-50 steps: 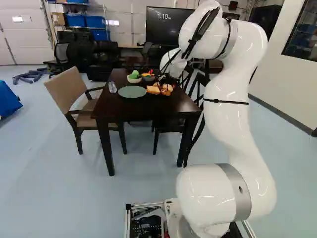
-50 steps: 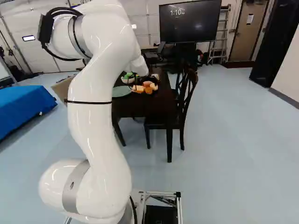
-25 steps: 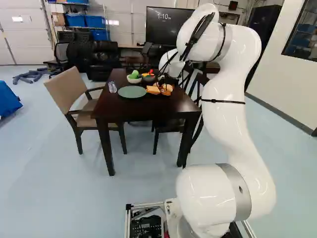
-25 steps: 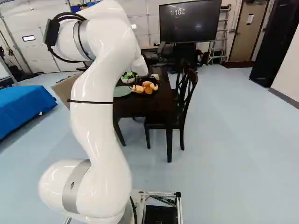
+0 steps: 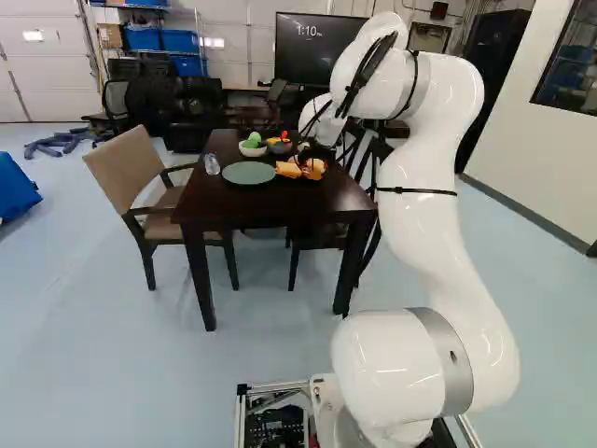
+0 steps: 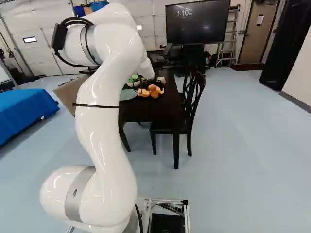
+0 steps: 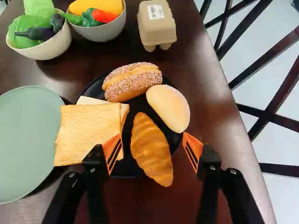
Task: Move the croissant to the empty plate
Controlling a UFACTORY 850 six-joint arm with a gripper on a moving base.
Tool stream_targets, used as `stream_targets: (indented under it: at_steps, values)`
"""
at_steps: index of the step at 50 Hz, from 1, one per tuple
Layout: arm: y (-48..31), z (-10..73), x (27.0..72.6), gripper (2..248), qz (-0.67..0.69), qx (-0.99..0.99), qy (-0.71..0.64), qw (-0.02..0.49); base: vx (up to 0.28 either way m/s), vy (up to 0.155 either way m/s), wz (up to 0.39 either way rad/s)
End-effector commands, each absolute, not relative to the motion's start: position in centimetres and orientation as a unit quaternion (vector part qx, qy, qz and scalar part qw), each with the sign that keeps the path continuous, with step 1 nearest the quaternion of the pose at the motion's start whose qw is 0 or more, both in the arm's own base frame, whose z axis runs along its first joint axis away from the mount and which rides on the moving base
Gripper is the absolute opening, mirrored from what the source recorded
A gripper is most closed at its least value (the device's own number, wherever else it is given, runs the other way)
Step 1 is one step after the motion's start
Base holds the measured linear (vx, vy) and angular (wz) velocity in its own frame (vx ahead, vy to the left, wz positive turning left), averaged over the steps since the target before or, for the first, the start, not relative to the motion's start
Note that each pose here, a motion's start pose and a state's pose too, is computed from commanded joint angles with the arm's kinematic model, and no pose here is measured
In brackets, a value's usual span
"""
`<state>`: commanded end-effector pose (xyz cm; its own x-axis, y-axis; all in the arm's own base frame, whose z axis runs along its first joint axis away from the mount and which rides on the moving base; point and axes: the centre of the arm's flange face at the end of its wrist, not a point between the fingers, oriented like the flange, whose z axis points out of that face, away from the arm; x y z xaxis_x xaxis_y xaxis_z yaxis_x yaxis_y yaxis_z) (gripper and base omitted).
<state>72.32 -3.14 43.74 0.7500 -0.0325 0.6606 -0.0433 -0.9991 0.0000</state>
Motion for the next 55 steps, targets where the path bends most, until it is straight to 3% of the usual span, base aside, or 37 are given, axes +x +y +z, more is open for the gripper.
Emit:
stream_targets:
  at_steps: [48, 53, 55]
  values:
    - [-3.12, 43.25, 73.03, 189, 0.33, 0.944, -0.02, 0.007, 0.0, 0.0, 0.0]
    - [-3.12, 43.25, 73.03, 187, 0.33, 0.944, -0.02, 0.007, 0.0, 0.0, 0.0]
    - [-3.12, 43.25, 73.03, 174, 0.33, 0.944, -0.02, 0.007, 0.0, 0.0, 0.0]
